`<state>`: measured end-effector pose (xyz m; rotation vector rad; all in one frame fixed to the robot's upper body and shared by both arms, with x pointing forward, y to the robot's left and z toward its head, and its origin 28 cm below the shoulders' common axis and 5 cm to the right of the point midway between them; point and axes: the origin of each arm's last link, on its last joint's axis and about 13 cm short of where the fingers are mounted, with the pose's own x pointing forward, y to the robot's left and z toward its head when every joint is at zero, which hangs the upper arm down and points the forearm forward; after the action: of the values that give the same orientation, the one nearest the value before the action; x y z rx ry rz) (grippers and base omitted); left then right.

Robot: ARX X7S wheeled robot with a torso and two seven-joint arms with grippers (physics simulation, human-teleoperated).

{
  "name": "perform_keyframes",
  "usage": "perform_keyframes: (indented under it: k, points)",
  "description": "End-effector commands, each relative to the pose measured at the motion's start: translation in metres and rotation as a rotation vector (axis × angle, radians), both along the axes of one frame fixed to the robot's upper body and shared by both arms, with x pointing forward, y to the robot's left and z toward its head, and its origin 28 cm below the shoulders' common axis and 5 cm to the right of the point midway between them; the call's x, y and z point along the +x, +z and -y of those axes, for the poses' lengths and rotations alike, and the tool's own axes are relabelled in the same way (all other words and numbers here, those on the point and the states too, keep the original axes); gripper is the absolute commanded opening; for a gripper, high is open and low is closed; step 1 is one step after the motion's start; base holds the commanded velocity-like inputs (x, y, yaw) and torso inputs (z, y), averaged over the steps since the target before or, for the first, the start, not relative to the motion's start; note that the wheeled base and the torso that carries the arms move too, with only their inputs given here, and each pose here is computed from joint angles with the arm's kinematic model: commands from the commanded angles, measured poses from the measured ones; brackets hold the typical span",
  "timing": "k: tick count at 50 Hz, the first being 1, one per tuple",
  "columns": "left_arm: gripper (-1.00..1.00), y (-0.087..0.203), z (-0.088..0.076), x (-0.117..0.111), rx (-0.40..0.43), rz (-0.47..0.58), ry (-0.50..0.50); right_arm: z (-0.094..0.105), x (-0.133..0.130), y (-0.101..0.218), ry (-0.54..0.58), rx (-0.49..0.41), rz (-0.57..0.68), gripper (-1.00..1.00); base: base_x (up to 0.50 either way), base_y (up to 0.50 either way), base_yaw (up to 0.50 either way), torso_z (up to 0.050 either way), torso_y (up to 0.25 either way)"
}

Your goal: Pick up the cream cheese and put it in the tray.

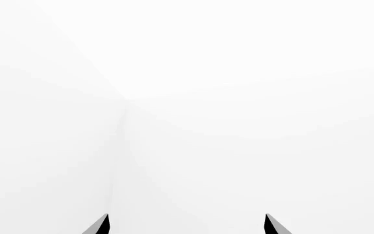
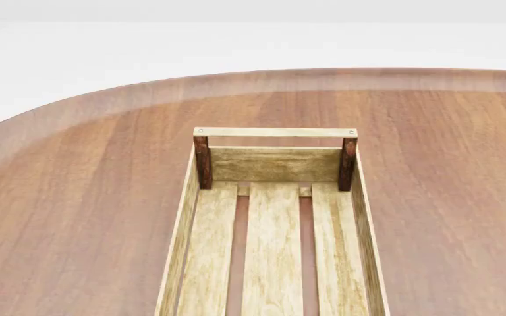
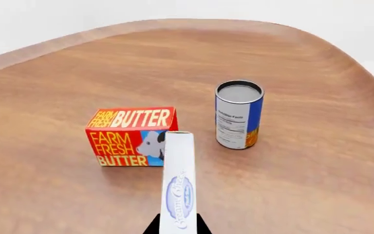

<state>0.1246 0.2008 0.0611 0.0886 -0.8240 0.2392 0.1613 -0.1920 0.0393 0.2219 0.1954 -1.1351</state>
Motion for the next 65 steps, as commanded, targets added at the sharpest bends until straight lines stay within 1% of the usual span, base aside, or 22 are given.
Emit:
perform_keyframes:
  k: [1, 6, 7, 8, 9, 11, 12, 15, 20, 21, 24, 26, 28, 29, 33, 42, 44, 51, 53, 56, 58, 65]
  points:
    - [1.00, 0.000, 0.000, 0.000, -0.001, 0.001, 0.000, -0.010, -0.007, 0.014, 0.073, -0.119, 0.072, -1.00, 0.00, 0.00, 0.00, 0.000, 0.000]
    - [1.00, 0.000, 0.000, -0.001, 0.001, 0.000, 0.001, -0.014, -0.005, 0.015, 0.122, -0.147, 0.097, -1.00, 0.00, 0.00, 0.00, 0.000, 0.000]
    - [1.00, 0.000, 0.000, 0.000, 0.000, -0.002, 0.000, -0.016, -0.004, 0.016, 0.161, -0.179, 0.119, -1.00, 0.00, 0.00, 0.00, 0.000, 0.000]
    - [1.00, 0.000, 0.000, 0.000, 0.000, -0.002, 0.000, -0.016, -0.004, 0.015, 0.161, -0.179, 0.119, -1.00, 0.00, 0.00, 0.00, 0.000, 0.000]
    - [1.00, 0.000, 0.000, 0.000, 0.002, -0.001, 0.000, -0.018, -0.003, 0.015, 0.214, -0.168, 0.147, -1.00, 0.00, 0.00, 0.00, 0.000, 0.000]
    - [1.00, 0.001, 0.000, -0.001, 0.000, 0.000, -0.001, -0.020, -0.001, 0.017, 0.244, -0.217, 0.151, -1.00, 0.00, 0.00, 0.00, 0.000, 0.000]
    - [1.00, 0.001, 0.000, -0.001, 0.001, 0.001, 0.000, -0.021, 0.000, 0.018, 0.273, -0.226, 0.160, -1.00, 0.00, 0.00, 0.00, 0.000, 0.000]
    - [1.00, 0.001, 0.000, 0.000, 0.000, 0.001, 0.001, -0.025, 0.002, 0.026, 0.313, -0.268, 0.184, -1.00, 0.00, 0.00, 0.00, 0.000, 0.003]
    - [1.00, 0.001, 0.000, 0.000, -0.002, -0.003, 0.001, -0.027, 0.005, 0.040, 0.356, -0.282, 0.212, -1.00, 0.00, 0.00, 0.00, 0.000, 0.000]
    - [1.00, 0.001, 0.000, 0.001, -0.007, -0.011, 0.002, -0.028, 0.006, 0.041, 0.368, -0.298, 0.219, -1.00, 0.00, 0.00, 0.00, 0.000, 0.000]
    - [1.00, 0.001, 0.000, 0.001, -0.003, -0.006, 0.001, -0.028, 0.009, 0.045, 0.365, -0.312, 0.207, -1.00, 0.00, 0.00, 0.00, 0.000, 0.000]
    - [1.00, 0.001, 0.000, 0.001, -0.004, -0.005, 0.001, -0.030, 0.012, 0.050, 0.400, -0.345, 0.203, -1.00, 0.00, 0.00, 0.00, 0.000, 0.000]
    - [1.00, 0.000, 0.000, 0.001, -0.003, -0.007, 0.001, -0.032, 0.014, 0.053, 0.441, -0.336, 0.224, -1.00, 0.00, 0.00, 0.00, 0.000, 0.000]
    - [1.00, 0.000, 0.000, 0.001, -0.004, -0.007, 0.000, -0.032, 0.018, 0.054, 0.433, -0.355, 0.205, -1.00, 0.00, 0.00, 0.00, 0.000, 0.000]
    - [1.00, 0.000, -0.001, 0.001, -0.006, -0.007, 0.000, -0.034, 0.022, 0.057, 0.467, -0.364, 0.212, -1.00, 0.00, 0.00, 0.00, 0.000, 0.000]
    - [1.00, 0.000, -0.001, 0.001, -0.006, -0.009, 0.000, -0.040, 0.038, 0.074, 0.592, -0.427, 0.194, -1.00, 0.00, 0.00, 0.00, 0.000, 0.001]
    - [1.00, 0.000, -0.001, 0.001, -0.006, -0.009, 0.001, -0.041, 0.042, 0.077, 0.591, -0.434, 0.190, -1.00, 0.00, 0.00, 0.00, 0.000, 0.000]
    - [1.00, 0.000, -0.001, 0.002, -0.006, -0.011, 0.000, -0.045, 0.055, 0.094, 0.666, -0.464, 0.187, -1.00, 0.00, 0.00, 0.00, 0.000, 0.000]
    - [1.00, 0.000, -0.001, 0.002, -0.005, -0.011, 0.000, -0.045, 0.064, 0.096, 0.711, -0.449, 0.183, -1.00, 0.00, 0.00, 0.00, 0.000, 0.000]
    - [1.00, 0.000, -0.001, 0.002, -0.005, -0.012, 0.001, -0.046, 0.072, 0.098, 0.723, -0.470, 0.166, -1.00, 0.00, 0.00, 0.00, 0.000, 0.000]
    - [1.00, 0.001, -0.002, 0.003, -0.006, -0.013, 0.001, -0.046, 0.077, 0.100, 0.729, -0.465, 0.162, -1.00, 0.00, 0.00, 0.00, 0.000, 0.000]
    - [1.00, 0.000, -0.002, 0.003, -0.005, -0.013, 0.003, -0.049, 0.097, 0.111, 0.818, -0.462, 0.130, -1.00, 0.00, 0.00, 0.00, 0.000, 0.001]
